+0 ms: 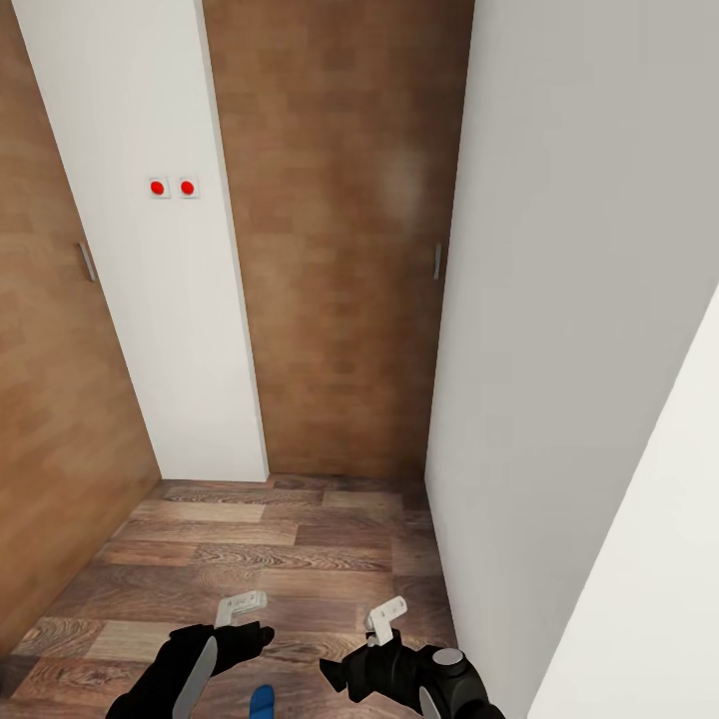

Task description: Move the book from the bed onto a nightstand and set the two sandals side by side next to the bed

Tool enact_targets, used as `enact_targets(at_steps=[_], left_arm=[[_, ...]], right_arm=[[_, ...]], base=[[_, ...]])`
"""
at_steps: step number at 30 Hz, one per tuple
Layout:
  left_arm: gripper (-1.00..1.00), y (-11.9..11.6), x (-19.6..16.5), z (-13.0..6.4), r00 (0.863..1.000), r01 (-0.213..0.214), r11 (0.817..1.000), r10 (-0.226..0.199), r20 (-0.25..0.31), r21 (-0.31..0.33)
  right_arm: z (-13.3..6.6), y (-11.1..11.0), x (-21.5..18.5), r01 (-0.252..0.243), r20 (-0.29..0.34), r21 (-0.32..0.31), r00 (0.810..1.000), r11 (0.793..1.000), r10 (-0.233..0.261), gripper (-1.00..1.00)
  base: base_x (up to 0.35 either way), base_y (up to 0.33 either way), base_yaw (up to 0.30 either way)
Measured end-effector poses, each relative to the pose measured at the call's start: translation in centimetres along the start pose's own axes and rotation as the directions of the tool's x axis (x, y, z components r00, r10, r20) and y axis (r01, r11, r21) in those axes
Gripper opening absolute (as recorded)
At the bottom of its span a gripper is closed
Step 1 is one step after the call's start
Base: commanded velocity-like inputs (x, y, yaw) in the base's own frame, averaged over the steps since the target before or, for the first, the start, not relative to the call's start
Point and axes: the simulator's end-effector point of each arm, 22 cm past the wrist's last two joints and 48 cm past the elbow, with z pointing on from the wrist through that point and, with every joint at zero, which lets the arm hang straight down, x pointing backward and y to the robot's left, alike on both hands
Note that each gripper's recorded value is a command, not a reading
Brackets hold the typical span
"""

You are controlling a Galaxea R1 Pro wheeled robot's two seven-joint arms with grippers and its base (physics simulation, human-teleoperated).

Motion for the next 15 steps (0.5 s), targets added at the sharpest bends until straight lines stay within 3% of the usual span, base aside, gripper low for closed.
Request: enact_targets(at_steps=[15], left_arm=[[1.00, 0.5, 1.2, 1.6, 1.000, 0.000, 1.000, 0.000, 0.003, 0.000]], right_arm=[[1.1, -0.5, 1.6, 0.001, 0.000, -0.002, 1.000, 1.000, -0.001, 1.00]], base=[[0.000, 0.000, 0.000]])
